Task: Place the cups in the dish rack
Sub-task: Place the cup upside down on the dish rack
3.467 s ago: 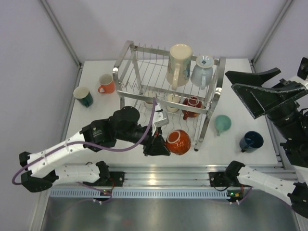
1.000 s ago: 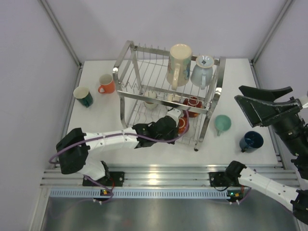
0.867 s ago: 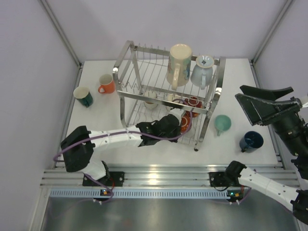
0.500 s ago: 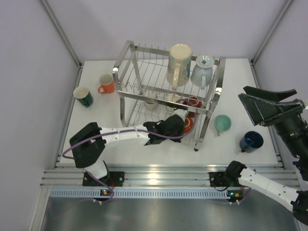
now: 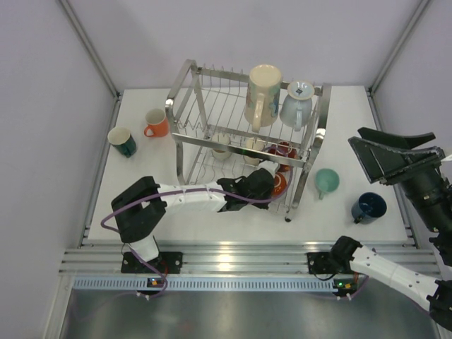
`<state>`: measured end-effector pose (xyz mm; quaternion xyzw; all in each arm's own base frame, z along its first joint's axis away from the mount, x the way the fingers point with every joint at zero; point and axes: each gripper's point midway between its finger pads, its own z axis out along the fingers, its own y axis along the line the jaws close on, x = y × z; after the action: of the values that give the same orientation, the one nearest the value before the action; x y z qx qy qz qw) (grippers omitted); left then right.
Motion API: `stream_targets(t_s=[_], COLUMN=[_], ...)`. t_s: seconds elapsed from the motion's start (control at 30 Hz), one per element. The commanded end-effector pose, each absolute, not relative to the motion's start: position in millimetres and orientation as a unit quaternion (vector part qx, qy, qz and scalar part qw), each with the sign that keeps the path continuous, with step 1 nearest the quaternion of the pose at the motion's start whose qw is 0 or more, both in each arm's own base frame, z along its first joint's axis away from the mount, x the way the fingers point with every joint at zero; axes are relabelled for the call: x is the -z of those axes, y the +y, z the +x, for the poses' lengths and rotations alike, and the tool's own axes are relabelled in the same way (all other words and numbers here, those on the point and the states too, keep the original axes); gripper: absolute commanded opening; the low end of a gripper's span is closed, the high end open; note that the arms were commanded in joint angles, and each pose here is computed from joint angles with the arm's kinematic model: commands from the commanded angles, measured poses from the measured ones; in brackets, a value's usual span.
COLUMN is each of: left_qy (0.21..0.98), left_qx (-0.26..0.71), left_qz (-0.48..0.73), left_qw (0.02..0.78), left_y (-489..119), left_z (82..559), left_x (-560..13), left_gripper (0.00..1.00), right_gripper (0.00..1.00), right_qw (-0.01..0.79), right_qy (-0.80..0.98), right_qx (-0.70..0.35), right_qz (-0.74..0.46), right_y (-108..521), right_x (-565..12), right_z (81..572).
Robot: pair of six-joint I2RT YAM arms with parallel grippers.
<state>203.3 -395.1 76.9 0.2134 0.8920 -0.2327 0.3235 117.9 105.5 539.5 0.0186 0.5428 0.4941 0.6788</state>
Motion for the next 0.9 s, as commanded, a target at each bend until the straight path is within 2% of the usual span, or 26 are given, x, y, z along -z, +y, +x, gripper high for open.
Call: stream_targets(t_s=[0.0, 0.33, 0.87], left_qy=[0.862, 0.865, 0.878], left_qx=[0.283, 0.278, 0.258], left_qz=[0.202, 0.207, 0.205], left_qw=[0.368, 0.363, 0.347], left_y=[-424, -422, -404], left_z=[219, 218, 210], left_x=[-116, -117, -106], left_gripper=[0.18, 0.29, 0.33], right_gripper=[0.99, 1.00, 0.99], right_qw=[0.688, 0.690, 0.685], right_qy=[0.543, 0.544, 0.550], right_qx=[-0.481, -0.476, -0.476], right_qz=[0.026, 0.032, 0.037], right_y=[99, 98, 99], right_x=[-536, -535, -530], right_z=[120, 122, 125])
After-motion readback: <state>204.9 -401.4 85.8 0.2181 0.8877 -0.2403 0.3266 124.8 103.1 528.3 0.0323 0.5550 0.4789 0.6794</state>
